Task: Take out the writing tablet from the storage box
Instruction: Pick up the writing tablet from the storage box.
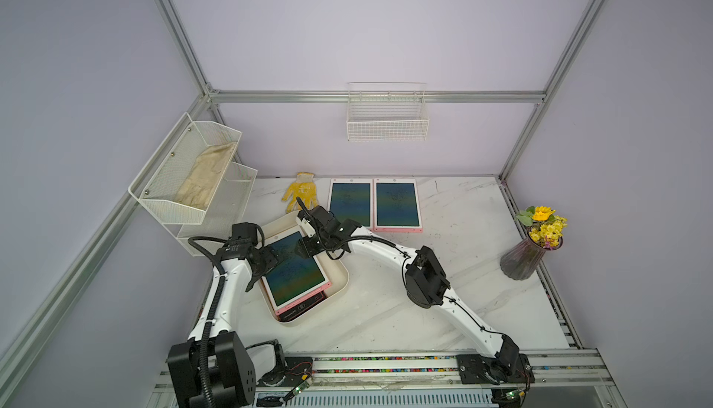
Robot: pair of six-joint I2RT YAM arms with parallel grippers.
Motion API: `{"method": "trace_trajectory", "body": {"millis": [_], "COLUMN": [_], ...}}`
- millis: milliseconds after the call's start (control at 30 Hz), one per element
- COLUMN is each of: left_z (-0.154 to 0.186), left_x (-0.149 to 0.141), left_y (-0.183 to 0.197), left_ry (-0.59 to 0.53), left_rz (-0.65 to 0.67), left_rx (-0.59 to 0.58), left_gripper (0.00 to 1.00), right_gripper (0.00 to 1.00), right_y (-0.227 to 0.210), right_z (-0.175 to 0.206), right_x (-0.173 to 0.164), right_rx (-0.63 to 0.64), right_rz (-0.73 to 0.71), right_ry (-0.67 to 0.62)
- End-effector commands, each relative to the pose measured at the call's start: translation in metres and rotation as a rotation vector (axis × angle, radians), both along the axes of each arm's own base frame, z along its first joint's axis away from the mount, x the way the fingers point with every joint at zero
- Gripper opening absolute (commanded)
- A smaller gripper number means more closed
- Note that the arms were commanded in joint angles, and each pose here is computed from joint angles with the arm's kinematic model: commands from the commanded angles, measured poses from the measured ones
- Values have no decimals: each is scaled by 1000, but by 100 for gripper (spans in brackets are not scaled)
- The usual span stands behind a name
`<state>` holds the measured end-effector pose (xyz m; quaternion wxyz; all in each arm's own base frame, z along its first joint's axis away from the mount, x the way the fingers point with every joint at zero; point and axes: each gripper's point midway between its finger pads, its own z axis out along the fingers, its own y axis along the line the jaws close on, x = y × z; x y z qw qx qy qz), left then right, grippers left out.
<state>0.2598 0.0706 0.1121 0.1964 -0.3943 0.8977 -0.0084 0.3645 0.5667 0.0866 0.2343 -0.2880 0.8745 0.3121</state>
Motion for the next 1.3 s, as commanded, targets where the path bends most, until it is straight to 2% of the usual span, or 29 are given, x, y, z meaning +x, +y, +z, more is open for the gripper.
{"method": "trace_trajectory", "body": {"millis": [0,300,467,733,1000,1267], "left_z": [-13,-16,-22,-26,-29,-30], "left_x": [1,4,5,7,9,10], "left_y": [-3,-5,-7,-7,-9,-10], "left_ry": [-6,-19,-15,-12,-13,-17], "left_rz": [8,-8,-11,-18,-25,-29], "left_rx": [-30,-39,-51,-57,-65,-71], "left_gripper": [88,85,83,81,80,80], "right_gripper": [63,64,65,65,65,63], "right_y": [-6,-10,-10,-16,-18,-5], "right_z": [-20,-44,-39,-56,-49,-36], "right_x": [8,15,18,15,16,-9], "right_rx": [-41,-73,-63,-108,-130,-45], "right_rz": [-60,-110,-126,-140,-157,-54], "right_ry": [0,-6,-17,-4,-38,61]}}
